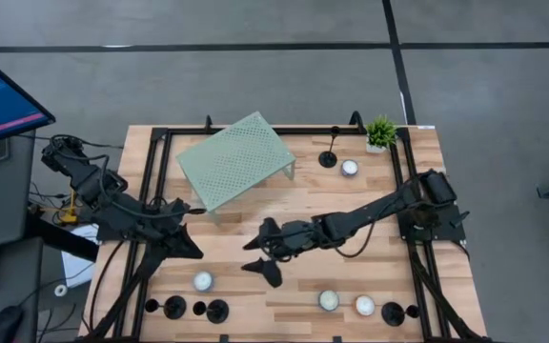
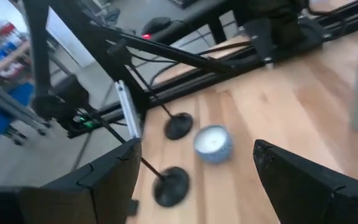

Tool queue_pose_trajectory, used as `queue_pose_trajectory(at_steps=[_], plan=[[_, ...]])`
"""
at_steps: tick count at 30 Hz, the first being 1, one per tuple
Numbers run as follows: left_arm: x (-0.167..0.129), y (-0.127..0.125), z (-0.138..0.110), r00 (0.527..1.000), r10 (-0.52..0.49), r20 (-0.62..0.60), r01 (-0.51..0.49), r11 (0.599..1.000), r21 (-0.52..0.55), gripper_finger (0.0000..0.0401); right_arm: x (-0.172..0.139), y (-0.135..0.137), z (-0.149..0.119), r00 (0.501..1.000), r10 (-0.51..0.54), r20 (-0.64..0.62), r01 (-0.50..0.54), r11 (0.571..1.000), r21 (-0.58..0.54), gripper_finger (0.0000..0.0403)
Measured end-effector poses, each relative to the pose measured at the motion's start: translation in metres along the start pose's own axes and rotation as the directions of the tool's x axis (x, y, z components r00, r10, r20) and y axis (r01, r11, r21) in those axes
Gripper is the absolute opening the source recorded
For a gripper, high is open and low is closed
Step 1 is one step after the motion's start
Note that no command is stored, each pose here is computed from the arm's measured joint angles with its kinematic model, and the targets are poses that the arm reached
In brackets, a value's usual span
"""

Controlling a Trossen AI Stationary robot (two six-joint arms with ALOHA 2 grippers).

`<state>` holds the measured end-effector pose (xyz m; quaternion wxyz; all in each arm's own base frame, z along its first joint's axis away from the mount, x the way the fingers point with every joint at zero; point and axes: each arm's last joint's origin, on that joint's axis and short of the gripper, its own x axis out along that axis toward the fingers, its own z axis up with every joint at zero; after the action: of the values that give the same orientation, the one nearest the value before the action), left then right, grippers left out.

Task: Pick & Place candle stick holders
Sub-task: Put the black candle holder on the shelf

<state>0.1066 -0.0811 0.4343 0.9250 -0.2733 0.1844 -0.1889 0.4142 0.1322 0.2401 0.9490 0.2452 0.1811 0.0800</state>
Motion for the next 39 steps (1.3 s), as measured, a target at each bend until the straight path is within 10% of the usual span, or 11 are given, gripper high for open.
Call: queue_pose_trajectory(at_steps=[13, 39], plan=[[0.0, 0.001, 0.001, 1.0, 0.021, 0.017, -0.021, 1.0, -0.003, 0.001, 0.051, 0.016, -0.019, 0.979, 0.122, -0.164, -0.151, 0.972, -0.178, 0.0301], [0.0, 0.0, 0.001, 0.999, 0.023, 0.028, -0.023, 1.0, -0.002, 0.001, 0.127, 0.044, -0.032, 0.972, 0.216, -0.094, -0.235, 0.91, -0.342, 0.0301]])
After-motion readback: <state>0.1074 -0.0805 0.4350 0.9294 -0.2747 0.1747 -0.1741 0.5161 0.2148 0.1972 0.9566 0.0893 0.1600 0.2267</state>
